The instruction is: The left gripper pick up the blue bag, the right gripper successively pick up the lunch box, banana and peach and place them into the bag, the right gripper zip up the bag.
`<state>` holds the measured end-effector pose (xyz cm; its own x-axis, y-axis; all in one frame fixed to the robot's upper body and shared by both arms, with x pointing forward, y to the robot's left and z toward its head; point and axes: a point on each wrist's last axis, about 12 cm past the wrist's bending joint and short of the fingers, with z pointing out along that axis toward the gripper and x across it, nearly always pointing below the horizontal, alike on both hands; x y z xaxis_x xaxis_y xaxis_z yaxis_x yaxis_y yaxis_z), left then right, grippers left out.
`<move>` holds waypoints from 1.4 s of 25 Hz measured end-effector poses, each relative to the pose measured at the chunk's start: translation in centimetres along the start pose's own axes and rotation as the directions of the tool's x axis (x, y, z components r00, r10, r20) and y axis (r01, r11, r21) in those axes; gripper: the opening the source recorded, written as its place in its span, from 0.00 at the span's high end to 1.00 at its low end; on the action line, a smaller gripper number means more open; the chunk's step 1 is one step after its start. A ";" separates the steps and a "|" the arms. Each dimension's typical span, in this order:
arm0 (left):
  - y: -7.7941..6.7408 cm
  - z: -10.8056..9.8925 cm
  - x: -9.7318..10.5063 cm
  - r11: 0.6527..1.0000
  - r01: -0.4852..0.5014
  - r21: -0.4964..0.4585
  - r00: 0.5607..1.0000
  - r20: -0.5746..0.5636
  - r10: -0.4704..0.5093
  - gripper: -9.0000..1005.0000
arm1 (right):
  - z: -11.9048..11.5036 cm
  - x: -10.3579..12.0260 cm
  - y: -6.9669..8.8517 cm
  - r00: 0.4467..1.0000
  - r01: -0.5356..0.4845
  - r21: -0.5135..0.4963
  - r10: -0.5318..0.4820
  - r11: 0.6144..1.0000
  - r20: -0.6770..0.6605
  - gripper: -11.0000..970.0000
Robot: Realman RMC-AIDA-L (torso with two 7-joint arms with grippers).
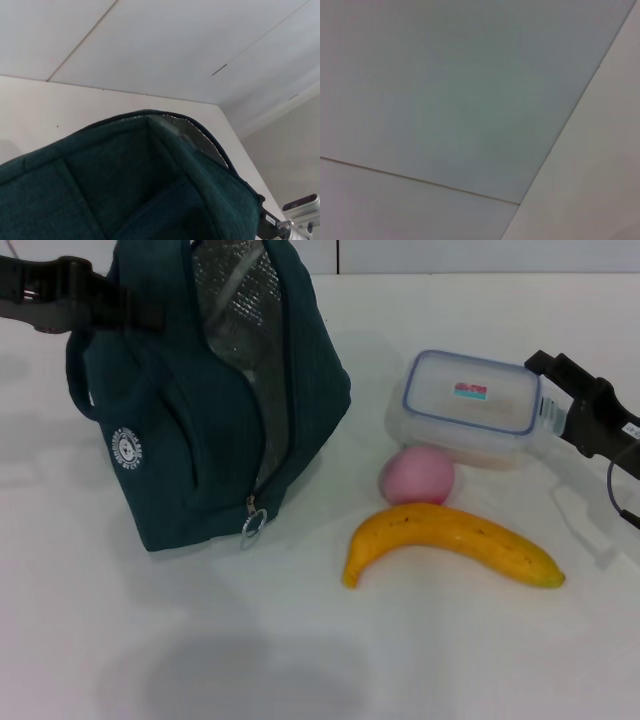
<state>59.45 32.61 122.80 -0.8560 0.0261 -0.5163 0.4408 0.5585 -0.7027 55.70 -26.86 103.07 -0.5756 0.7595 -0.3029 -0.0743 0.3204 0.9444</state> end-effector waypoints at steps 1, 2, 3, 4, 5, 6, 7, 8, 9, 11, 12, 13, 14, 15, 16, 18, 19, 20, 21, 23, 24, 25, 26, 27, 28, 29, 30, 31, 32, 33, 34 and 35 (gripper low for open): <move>0.0 0.0 0.0 1.000 0.000 0.000 1.000 0.000 0.000 0.95 | 0.1 0.0 0.1 1.000 0.002 0.000 -0.002 1.000 -0.002 0.13; 0.0 0.0 0.0 1.000 0.000 0.000 1.000 0.000 0.000 0.95 | 0.2 0.0 0.1 1.000 0.003 0.000 -0.003 1.000 -0.005 0.13; 0.0 0.0 0.0 1.000 -0.001 0.000 1.000 0.000 0.001 0.95 | 0.2 0.0 0.1 1.000 0.005 0.001 -0.005 1.000 -0.009 0.13; 0.0 0.0 0.0 1.000 -0.001 0.000 1.000 0.000 0.001 0.95 | 0.2 0.0 0.1 1.000 0.006 0.001 -0.006 1.000 -0.010 0.13; 0.0 0.0 0.0 1.000 -0.001 0.000 1.000 0.000 0.001 0.95 | 0.3 0.0 0.1 1.000 0.007 0.001 -0.007 1.000 -0.010 0.13; 0.0 0.0 -0.1 1.000 -0.002 0.000 1.000 0.000 0.002 0.95 | 0.3 0.0 0.1 1.000 0.008 0.000 -0.008 1.000 -0.011 0.13; 0.0 0.0 -0.1 1.000 -0.002 0.000 1.000 0.000 0.002 0.95 | 0.3 0.0 0.2 1.000 0.010 0.000 -0.010 1.000 -0.013 0.13; 0.0 0.0 0.0 1.000 -0.002 -0.001 1.000 0.001 0.002 0.95 | 0.3 0.1 0.2 1.000 0.012 -0.001 -0.012 1.000 -0.016 0.13; 0.0 0.0 0.0 1.000 -0.001 -0.002 1.000 0.002 0.001 0.95 | 0.3 0.1 0.2 1.000 0.014 -0.001 -0.014 1.000 -0.020 0.13; 0.1 -0.1 0.1 1.000 0.001 -0.005 1.000 0.003 -0.001 0.95 | 0.4 0.1 0.2 0.999 0.019 0.000 -0.019 1.000 -0.028 0.13; 0.1 -0.2 0.1 1.000 0.001 -0.005 1.000 0.003 -0.001 0.95 | 0.4 0.2 0.2 0.999 0.023 0.001 -0.023 1.000 -0.034 0.13; 0.2 -0.2 0.1 1.000 0.001 -0.006 1.000 0.003 -0.001 0.95 | 0.4 0.3 0.2 0.999 0.027 0.002 -0.027 1.000 -0.042 0.17; 0.2 -0.2 0.1 1.000 0.001 -0.006 1.000 0.003 -0.001 0.95 | 0.4 0.3 0.2 0.998 0.031 0.003 -0.031 1.000 -0.049 0.21; 0.2 -0.2 0.1 1.000 0.001 -0.007 1.000 0.003 -0.001 0.95 | 0.5 0.4 0.2 0.998 0.035 0.003 -0.035 0.999 -0.053 0.26; 0.2 -0.2 0.1 1.000 0.000 -0.007 1.000 0.004 0.000 0.95 | 0.5 0.4 0.2 0.998 0.036 0.003 -0.036 0.999 -0.055 0.30; 0.1 -0.2 0.1 1.000 -0.002 -0.007 1.000 0.004 0.002 0.95 | 0.5 0.4 0.2 0.998 0.037 0.004 -0.037 0.999 -0.054 0.38; 0.1 -0.2 0.0 1.000 -0.005 -0.007 1.000 0.004 0.005 0.95 | 0.5 0.4 0.2 0.998 0.038 0.007 -0.038 0.999 -0.053 0.41; 0.1 -0.2 0.0 1.000 -0.007 -0.007 1.000 0.004 0.007 0.95 | 0.5 0.4 0.2 0.998 0.039 0.009 -0.038 0.999 -0.053 0.45; 0.1 -0.2 0.0 1.000 -0.008 -0.006 1.000 0.004 0.008 0.95 | 0.5 0.4 0.2 0.998 0.039 0.010 -0.039 0.999 -0.053 0.48; 0.1 -0.2 0.0 1.000 -0.008 -0.006 1.000 0.004 0.008 0.95 | 0.5 0.4 0.1 0.998 0.040 0.014 -0.039 0.999 -0.053 0.56; 0.1 -0.2 0.0 1.000 -0.008 -0.006 1.000 0.004 0.008 0.95 | 0.5 0.4 0.1 0.998 0.040 0.017 -0.039 0.999 -0.052 0.58; 0.1 -0.2 0.0 1.000 -0.008 -0.006 1.000 0.004 0.008 0.95 | 0.5 0.3 0.0 0.998 0.040 0.019 -0.039 0.999 -0.051 0.60; 0.1 -0.2 0.0 1.000 -0.008 -0.005 1.000 0.005 0.008 0.95 | 0.4 0.3 0.0 0.998 0.039 0.021 -0.038 0.999 -0.049 0.62; 0.1 -0.2 0.0 1.000 -0.007 -0.005 1.000 0.006 0.007 0.95 | 0.4 0.3 0.0 0.998 0.039 0.023 -0.038 0.999 -0.048 0.64; 0.1 -0.2 0.0 1.000 -0.008 -0.004 1.000 0.007 0.008 0.95 | 0.4 0.3 -0.1 0.998 0.039 0.025 -0.038 0.999 -0.046 0.66; 0.1 -0.2 0.0 1.000 -0.008 -0.003 1.000 0.007 0.008 0.95 | 0.4 0.3 -0.1 0.998 0.039 0.026 -0.038 0.999 -0.046 0.68; 0.1 -0.1 0.0 1.000 -0.008 -0.003 1.000 0.007 0.008 0.95 | 0.3 0.3 -0.1 0.998 0.039 0.027 -0.037 0.999 -0.045 0.70; 0.1 -0.1 0.0 1.000 -0.008 -0.002 1.000 0.007 0.008 0.95 | 0.3 0.3 -0.1 0.998 0.038 0.027 -0.037 0.999 -0.045 0.72; 0.1 -0.1 0.0 1.000 -0.008 -0.001 1.000 0.007 0.008 0.95 | 0.3 0.3 -0.1 0.998 0.038 0.027 -0.037 0.999 -0.044 0.74; 0.1 -0.1 0.0 1.000 -0.009 0.000 1.000 0.007 0.009 0.95 | 0.3 0.3 -0.1 0.998 0.038 0.026 -0.037 0.999 -0.044 0.76; 0.0 -0.1 0.0 1.000 -0.009 0.000 1.000 0.007 0.009 0.95 | 0.3 0.3 -0.1 0.998 0.038 0.026 -0.037 0.999 -0.044 0.78; 0.0 -0.1 0.0 1.000 -0.010 0.000 1.000 0.006 0.010 0.95 | 0.3 0.3 -0.1 0.998 0.038 0.025 -0.037 0.999 -0.044 0.80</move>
<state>59.46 32.67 122.81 -0.8500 0.0261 -0.5262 0.4491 0.5581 -0.6978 55.79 -26.48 102.84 -0.6081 0.7213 -0.3316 -0.0759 0.3630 0.9287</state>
